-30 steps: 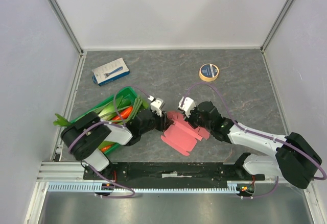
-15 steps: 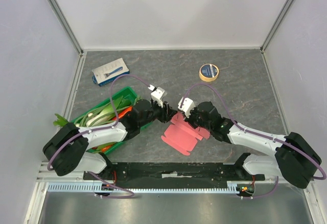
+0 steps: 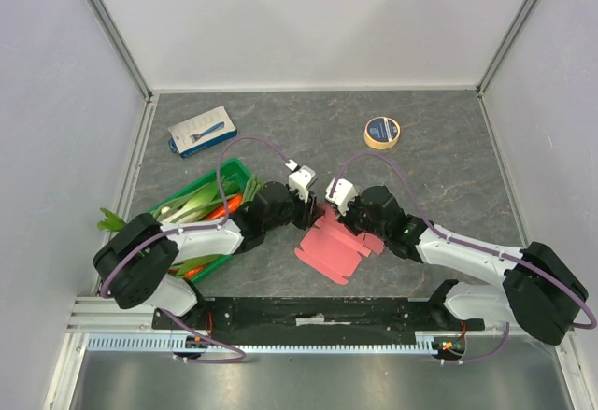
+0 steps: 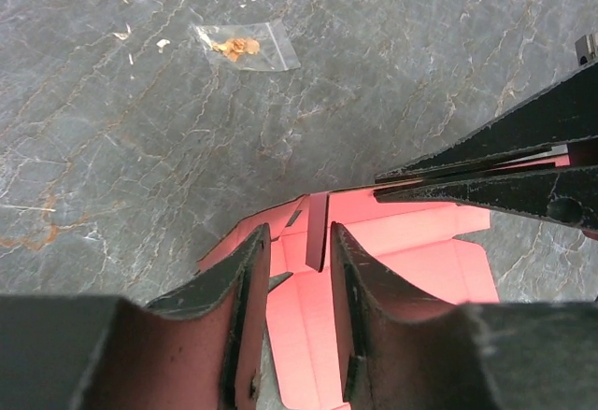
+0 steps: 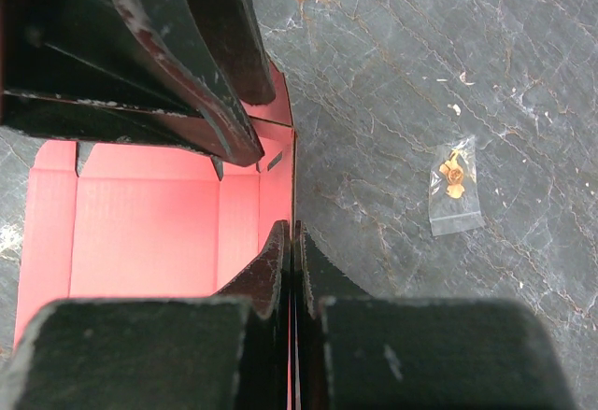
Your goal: Fold the paper box
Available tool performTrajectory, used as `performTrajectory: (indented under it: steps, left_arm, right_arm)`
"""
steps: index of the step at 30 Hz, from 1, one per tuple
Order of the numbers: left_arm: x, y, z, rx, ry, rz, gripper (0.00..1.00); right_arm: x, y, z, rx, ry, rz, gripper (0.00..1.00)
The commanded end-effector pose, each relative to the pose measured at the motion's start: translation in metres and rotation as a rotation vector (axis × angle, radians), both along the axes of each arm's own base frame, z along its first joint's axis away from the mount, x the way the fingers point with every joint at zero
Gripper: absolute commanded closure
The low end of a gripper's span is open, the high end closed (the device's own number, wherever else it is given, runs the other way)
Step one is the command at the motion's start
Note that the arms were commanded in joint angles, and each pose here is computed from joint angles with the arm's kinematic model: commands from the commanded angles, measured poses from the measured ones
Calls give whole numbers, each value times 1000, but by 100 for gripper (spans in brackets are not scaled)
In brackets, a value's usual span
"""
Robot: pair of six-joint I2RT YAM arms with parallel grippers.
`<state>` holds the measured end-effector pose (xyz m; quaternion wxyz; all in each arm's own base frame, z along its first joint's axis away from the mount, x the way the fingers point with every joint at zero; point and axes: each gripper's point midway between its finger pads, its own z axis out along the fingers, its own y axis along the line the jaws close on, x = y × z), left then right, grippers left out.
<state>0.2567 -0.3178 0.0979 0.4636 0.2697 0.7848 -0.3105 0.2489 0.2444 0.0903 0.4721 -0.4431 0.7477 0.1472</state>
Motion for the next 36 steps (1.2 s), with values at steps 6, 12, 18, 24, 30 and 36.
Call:
performTrajectory:
  steps: [6,12,18,24,30,36]
  left_arm:
    - [22,-8,14,49,-128,110,90]
    - [30,4,11,42,-147,258,98]
    - [34,7,12,13,-165,361,98]
    - [35,5,13,0,-185,426,98]
    - [33,13,16,-17,-222,476,98]
    - [34,17,20,-27,-251,489,98]
  right_arm:
    - [3,-2,-1,-9,49,-60,90]
    - [23,-33,38,-2,145,-448,39]
    - [19,-55,90,95,268,-721,10]
    - [15,-51,105,572,605,-1118,14]
    - [10,-3,98,1056,992,-1161,38]
    - [16,3,73,1109,1095,-1306,43]
